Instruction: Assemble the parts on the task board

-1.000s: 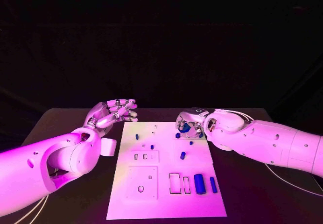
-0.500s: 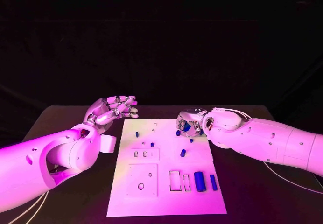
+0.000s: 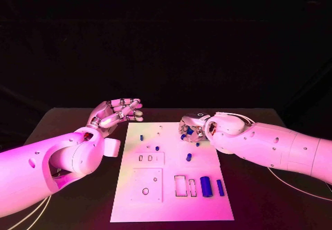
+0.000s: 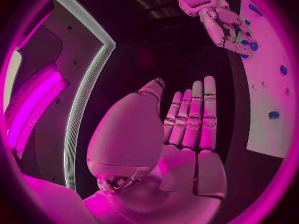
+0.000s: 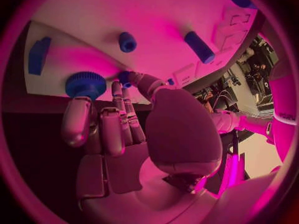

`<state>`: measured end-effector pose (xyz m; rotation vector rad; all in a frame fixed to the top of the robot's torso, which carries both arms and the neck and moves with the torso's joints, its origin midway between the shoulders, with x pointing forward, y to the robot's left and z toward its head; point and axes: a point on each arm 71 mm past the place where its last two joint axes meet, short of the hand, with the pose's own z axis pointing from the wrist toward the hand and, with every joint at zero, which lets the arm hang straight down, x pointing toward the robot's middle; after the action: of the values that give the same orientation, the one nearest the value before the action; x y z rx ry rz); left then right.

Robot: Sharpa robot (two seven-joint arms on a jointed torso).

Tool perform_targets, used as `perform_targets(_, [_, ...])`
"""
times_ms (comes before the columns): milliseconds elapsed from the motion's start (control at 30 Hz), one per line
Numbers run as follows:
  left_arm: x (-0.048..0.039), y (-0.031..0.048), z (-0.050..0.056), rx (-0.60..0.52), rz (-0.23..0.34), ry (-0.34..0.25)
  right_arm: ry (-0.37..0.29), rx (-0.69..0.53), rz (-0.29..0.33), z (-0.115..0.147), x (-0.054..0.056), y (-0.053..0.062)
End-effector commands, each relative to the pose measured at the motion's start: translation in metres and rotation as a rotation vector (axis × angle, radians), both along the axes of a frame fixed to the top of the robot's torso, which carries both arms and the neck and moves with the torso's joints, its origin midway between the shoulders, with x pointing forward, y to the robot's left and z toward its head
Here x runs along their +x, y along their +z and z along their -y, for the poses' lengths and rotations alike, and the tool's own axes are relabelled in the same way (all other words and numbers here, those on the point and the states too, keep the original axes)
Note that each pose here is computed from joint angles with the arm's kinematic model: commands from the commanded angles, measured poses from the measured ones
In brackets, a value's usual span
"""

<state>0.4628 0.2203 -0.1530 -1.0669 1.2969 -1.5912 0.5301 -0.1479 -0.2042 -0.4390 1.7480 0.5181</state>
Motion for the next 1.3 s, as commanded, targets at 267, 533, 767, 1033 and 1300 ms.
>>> perform_targets(267, [0.0001,0.0012,0.002,-0.010,0.000,-0.020,-0.004,-0.013,-0.019,-0.003,0.000,-0.006])
perform_targets(533, [0.0002,0.0010,0.002,-0.010,-0.002,-0.023,-0.029,-0.014,0.031,-0.002,0.001,-0.005])
perform_targets(767, [0.0005,0.0008,0.002,-0.010,-0.004,-0.023,-0.030,0.044,0.104,-0.007,-0.002,0.002])
perform_targets(1033, [0.0010,0.0004,0.004,-0.011,-0.006,-0.028,-0.023,0.149,0.205,-0.022,-0.002,0.013])
perform_targets(1300, [0.0011,0.0002,0.006,-0.012,-0.009,-0.033,-0.042,0.170,0.240,-0.036,0.005,0.016])
